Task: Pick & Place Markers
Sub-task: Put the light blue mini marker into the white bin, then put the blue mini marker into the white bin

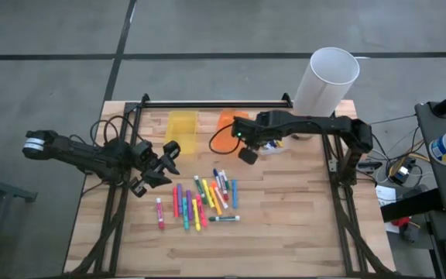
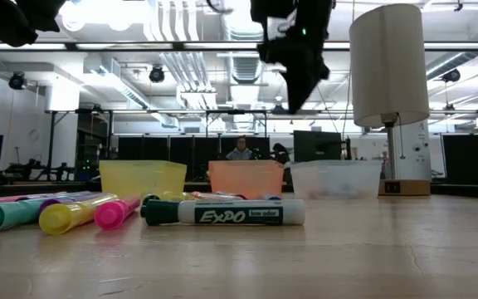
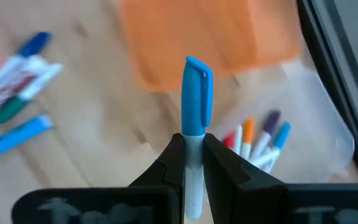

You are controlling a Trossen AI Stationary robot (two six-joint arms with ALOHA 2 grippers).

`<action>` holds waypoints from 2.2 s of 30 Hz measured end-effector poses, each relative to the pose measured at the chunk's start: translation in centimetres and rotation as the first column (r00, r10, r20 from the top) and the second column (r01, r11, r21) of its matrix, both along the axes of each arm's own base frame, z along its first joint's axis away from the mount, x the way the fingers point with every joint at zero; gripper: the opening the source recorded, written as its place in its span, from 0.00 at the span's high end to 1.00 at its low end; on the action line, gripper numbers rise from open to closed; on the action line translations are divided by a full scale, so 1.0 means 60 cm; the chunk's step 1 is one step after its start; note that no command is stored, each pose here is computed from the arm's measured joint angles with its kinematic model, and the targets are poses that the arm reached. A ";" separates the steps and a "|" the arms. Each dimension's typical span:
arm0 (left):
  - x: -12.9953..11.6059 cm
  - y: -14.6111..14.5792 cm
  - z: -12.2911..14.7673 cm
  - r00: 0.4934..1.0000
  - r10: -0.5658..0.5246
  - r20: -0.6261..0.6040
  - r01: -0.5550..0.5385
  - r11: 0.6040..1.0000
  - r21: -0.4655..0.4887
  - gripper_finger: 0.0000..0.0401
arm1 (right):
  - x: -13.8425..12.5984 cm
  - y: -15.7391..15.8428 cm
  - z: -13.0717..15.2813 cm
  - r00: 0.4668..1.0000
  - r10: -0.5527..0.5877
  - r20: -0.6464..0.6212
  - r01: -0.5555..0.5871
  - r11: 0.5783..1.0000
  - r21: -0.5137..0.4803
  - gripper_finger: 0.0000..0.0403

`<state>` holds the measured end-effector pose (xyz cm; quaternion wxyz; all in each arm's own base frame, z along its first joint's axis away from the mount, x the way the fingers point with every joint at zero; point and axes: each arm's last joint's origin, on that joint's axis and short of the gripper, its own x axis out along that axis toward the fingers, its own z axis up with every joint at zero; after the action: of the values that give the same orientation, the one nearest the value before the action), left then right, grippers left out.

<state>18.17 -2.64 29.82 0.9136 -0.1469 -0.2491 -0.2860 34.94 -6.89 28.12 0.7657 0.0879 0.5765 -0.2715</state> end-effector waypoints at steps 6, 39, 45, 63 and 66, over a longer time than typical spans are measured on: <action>0.000 0.000 0.000 1.000 0.000 0.003 0.000 1.000 0.000 0.67 | -0.021 -0.044 -0.035 0.988 -0.141 -0.056 0.140 0.990 -0.018 0.93; 0.000 0.000 0.000 1.000 0.000 0.003 0.000 1.000 0.000 0.67 | -0.113 -0.155 -0.195 0.901 -0.427 -0.077 0.429 0.903 0.017 0.93; 0.000 0.000 0.000 1.000 0.000 0.003 0.000 1.000 0.000 0.67 | -0.114 -0.155 -0.197 0.903 -0.422 -0.076 0.425 0.905 0.017 0.91; 0.000 0.000 0.000 1.000 0.000 0.003 0.000 1.000 0.000 0.67 | -0.076 -0.141 -0.159 0.965 -0.257 -0.055 0.253 0.964 -0.081 0.64; 0.000 0.000 0.000 1.000 0.001 0.003 -0.001 1.000 0.000 0.67 | -0.062 -0.129 -0.147 0.979 -0.201 -0.041 0.197 0.976 -0.092 0.65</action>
<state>18.16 -2.64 29.84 0.9134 -0.1463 -0.2503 -0.2859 31.21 -14.65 19.33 0.7231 0.1050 0.5714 -0.3737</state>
